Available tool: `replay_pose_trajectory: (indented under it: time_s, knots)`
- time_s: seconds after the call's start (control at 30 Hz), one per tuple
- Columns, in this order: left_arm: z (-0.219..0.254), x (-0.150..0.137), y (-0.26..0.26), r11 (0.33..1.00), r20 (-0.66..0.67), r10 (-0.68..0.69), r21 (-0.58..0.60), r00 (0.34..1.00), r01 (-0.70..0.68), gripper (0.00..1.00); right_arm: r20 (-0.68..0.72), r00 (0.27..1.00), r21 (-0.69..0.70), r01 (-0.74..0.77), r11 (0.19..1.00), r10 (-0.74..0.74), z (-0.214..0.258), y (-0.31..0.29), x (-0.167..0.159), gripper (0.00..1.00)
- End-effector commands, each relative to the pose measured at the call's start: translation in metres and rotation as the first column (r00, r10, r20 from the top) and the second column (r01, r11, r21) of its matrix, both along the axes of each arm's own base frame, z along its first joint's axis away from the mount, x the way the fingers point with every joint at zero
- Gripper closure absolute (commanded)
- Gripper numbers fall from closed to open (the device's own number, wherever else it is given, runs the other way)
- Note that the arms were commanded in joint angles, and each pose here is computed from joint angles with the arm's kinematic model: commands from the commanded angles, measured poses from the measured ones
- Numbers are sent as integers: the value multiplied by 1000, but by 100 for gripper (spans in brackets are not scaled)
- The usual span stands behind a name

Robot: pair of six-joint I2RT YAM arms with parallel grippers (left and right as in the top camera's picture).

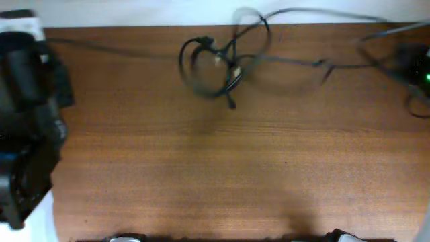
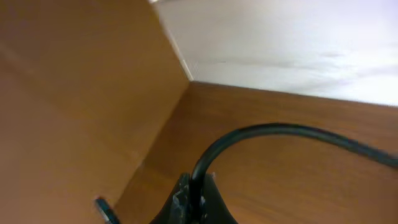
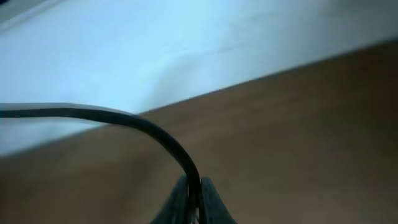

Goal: Untangle cables

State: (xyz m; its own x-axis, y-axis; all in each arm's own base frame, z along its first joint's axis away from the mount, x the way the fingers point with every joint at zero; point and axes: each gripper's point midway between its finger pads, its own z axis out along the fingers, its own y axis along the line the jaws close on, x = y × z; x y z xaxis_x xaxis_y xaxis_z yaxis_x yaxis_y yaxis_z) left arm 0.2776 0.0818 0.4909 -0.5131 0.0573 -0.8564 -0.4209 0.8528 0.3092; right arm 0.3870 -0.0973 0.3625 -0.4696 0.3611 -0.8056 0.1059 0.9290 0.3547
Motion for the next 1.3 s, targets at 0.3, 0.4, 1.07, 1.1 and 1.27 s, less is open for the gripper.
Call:
replay_pose_trajectory:
  time_s: [0.3, 0.4, 1.07, 1.1, 1.27]
  knots:
    - [5, 4, 20, 998, 47, 21, -63, 999, -18, 100, 41, 964, 3, 264, 964, -264, 1, -123, -32, 96]
    - [1, 15, 0, 990, 49, -87, -111, 995, 92, 100, -6, 975, 3, 223, 975, -223, -18, -116, -18, 96]
    - [-16, 28, -128, 794, 33, -569, -240, 822, 559, 100, -311, 937, -107, 134, 985, -161, -106, -85, 5, 25]
    - [-26, 34, -143, 762, 7, -611, -267, 792, 590, 100, -307, 940, -114, 118, 986, -148, -106, -81, 8, 25]
    - [-91, 83, -190, 707, -152, -688, -358, 709, 610, 100, -284, 946, -169, 113, 979, -159, -99, -83, 12, 22]
